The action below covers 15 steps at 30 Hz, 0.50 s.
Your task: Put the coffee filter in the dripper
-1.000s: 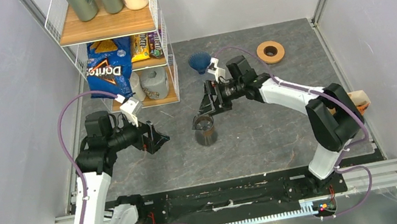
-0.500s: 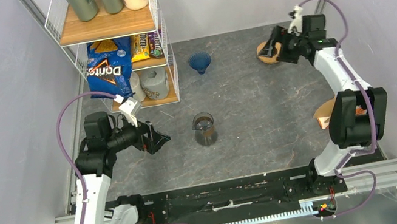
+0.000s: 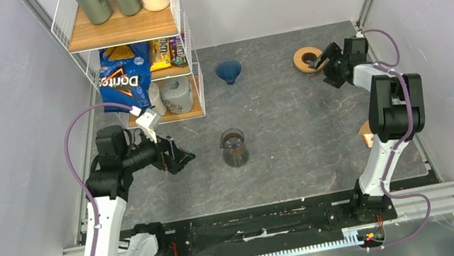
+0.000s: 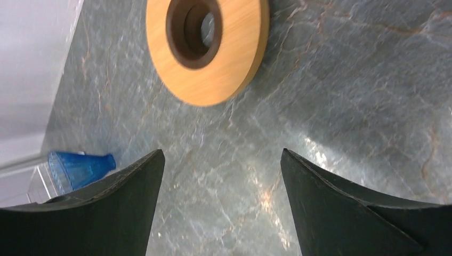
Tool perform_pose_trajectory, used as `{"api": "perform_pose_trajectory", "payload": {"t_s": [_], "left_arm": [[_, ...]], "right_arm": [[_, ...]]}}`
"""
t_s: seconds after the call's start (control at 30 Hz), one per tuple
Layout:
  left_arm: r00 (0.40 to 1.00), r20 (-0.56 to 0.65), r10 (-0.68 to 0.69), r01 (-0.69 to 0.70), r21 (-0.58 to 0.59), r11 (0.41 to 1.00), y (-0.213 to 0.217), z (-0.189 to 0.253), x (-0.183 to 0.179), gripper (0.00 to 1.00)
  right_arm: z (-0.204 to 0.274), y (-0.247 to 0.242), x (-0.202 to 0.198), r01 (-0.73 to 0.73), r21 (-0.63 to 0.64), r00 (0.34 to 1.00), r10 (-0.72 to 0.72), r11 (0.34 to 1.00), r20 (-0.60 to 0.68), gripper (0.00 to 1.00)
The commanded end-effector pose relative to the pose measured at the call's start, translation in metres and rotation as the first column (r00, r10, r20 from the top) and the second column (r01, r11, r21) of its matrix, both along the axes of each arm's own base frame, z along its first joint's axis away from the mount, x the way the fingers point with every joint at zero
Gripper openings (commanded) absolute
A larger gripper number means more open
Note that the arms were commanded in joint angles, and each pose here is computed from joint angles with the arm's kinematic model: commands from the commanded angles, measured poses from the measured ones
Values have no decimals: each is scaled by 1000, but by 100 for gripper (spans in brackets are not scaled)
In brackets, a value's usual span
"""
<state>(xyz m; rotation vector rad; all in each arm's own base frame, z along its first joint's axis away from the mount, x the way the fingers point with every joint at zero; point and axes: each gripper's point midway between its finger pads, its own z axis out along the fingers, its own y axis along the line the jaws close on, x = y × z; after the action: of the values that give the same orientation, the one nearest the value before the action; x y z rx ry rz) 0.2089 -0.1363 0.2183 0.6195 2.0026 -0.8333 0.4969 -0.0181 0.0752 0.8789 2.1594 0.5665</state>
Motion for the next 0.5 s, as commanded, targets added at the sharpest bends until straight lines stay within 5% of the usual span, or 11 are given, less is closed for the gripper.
{"api": "perform_pose_trajectory", "payload": {"t_s": [0.0, 0.47], "left_arm": [[999, 42, -17, 19, -28, 999, -5, 21, 3, 100], [1000, 26, -11, 11, -23, 1000, -4, 15, 5, 100]], "right_arm": [[5, -19, 35, 115, 27, 988, -117, 993, 100, 87], [-45, -42, 61, 220, 134, 968, -233, 966, 90, 70]]}}
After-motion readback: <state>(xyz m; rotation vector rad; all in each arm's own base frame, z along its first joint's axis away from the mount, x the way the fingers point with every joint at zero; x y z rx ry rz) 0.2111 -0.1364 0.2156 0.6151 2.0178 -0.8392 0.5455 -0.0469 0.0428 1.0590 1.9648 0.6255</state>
